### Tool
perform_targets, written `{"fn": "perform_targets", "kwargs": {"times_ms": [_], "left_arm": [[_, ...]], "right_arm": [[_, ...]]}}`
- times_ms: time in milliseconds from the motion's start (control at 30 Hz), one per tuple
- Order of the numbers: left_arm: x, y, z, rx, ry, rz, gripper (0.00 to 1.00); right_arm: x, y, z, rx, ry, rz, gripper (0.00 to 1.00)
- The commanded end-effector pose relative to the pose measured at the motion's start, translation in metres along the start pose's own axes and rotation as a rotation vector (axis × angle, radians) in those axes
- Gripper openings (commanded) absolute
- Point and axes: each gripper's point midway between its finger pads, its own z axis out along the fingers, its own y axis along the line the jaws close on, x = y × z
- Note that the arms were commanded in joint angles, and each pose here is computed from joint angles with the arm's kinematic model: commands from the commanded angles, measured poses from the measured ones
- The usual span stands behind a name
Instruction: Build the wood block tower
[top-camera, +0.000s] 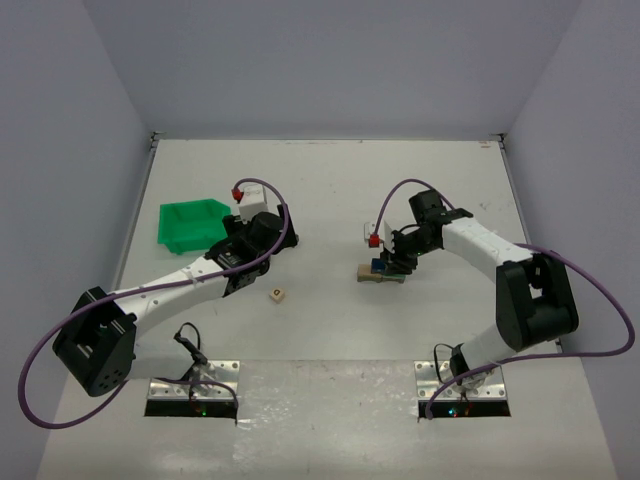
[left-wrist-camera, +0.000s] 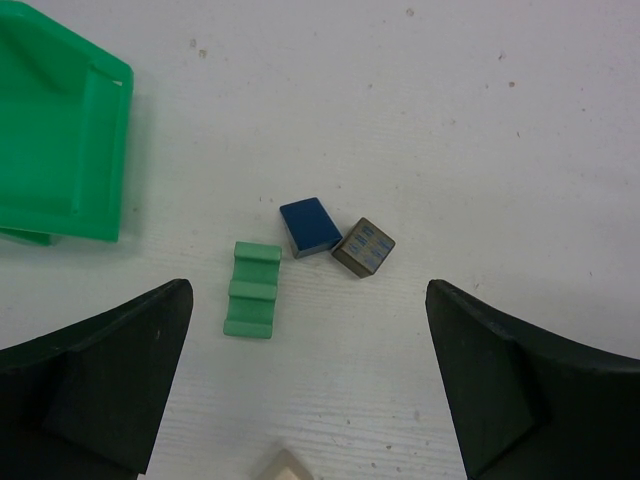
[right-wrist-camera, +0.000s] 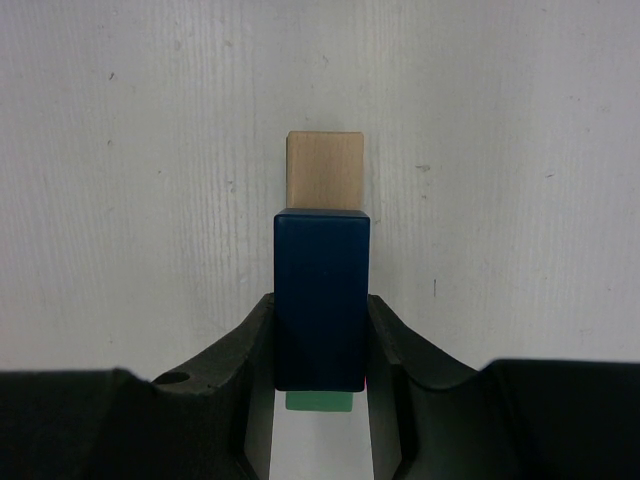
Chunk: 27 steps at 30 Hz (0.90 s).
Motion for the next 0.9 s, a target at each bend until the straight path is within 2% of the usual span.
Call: {"fn": "perform_targets", "kwargs": {"times_ms": [0,567,733,867], "left_arm": [[-0.0082,-0.0046,0.0010,0.018,-0.030,-0.036,1.00],[-0.0099,-0.0048,0.0020,0.016,-0.038,-0.027,1.00],[-0.0111,-0.0054,0.0019,0.017,-0.040,-0.027,1.00],[-0.0116,-0.0055,0.0017,0.017,-0.040,-0.026,1.00]], "right_arm": [[-0.0068,-0.0076,0.0010,0.015,-0.038,-0.025,0.25],[-0.0008,-0.0085,0.0039,0.022,-0.022,-0.035,0.27],[-0.0007,-0.0083,0.0036,0.023,-0.021,-0.033,0.30],[0.0012,-0.0080,0.0040,0.023,-0.015,-0.037,0.35]]}}
